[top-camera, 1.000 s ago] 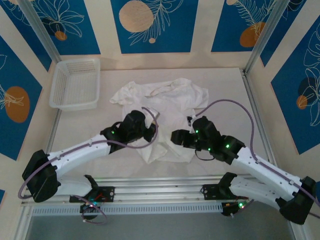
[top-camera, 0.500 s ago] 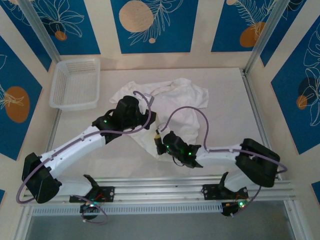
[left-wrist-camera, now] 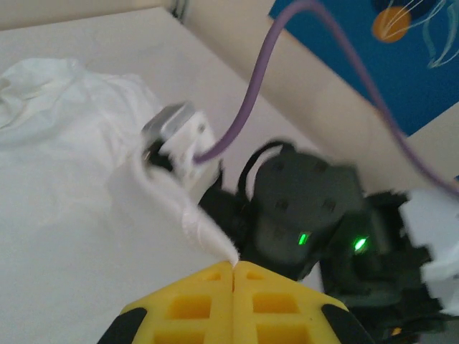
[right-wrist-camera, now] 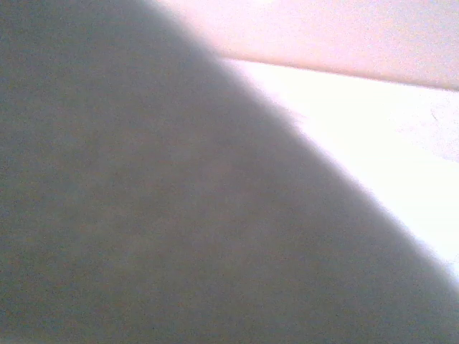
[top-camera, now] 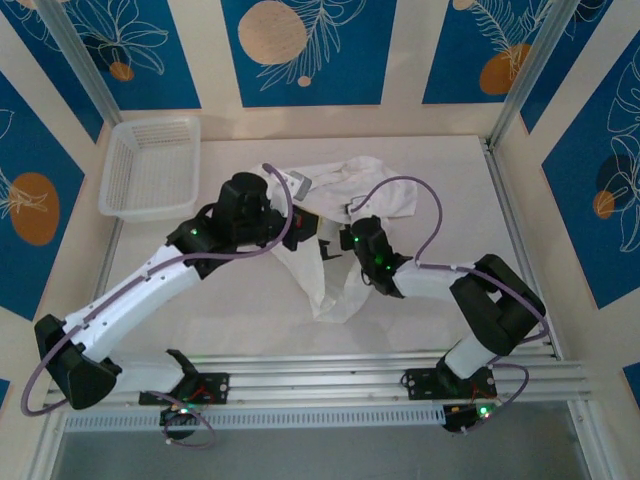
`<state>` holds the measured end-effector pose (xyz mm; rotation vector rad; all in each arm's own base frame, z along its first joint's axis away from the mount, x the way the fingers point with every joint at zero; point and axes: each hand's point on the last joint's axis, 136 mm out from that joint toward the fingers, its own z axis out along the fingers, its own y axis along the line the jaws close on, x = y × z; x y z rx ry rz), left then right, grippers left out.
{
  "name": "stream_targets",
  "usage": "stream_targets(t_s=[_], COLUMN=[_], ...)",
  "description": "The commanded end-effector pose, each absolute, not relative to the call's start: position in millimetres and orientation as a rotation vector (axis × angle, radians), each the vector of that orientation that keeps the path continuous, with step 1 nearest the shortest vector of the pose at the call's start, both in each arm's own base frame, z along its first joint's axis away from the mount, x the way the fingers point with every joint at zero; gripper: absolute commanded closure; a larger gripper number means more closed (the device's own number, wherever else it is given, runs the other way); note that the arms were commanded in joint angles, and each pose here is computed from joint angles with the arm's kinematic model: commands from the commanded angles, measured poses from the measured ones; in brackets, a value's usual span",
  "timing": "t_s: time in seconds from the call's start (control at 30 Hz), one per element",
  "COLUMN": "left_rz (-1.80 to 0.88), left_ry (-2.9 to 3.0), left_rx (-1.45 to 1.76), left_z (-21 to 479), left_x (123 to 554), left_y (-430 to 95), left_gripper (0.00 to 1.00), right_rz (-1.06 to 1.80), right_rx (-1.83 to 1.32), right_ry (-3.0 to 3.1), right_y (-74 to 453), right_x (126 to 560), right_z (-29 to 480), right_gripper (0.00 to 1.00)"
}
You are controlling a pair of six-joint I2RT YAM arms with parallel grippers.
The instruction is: Fold the inside-out t-shirt
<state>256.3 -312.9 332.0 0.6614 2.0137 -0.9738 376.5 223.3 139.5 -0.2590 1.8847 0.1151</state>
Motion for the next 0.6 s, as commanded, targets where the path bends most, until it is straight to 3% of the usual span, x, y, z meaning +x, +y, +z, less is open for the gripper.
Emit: stream_targets(t_s=[0.0,0.17,0.4,0.57], left_rz=[-1.068,-0.768,-0.76,-0.69], left_ry=[1.957,2.049,2.02,2.019], left_rx=[0.633,0.524,0.477,0.445], left_z=[376,372,387,388], left_x=[258,295,298,301], left_y=[-322,-299,-294,-282], left_gripper=[1.0,1.0,1.0,1.0], right_rz=[0.175,0.171,0.169,0.172], right_rx=[-0.337,-0.398,-0.503,-0.486], right_ry=[1.722,1.558,1.55,1.6], right_y=[265,316,358,353], right_x=[348,311,307,309], right_z=[159,180,161,139], right_gripper=[1.0,1.0,1.0,1.0])
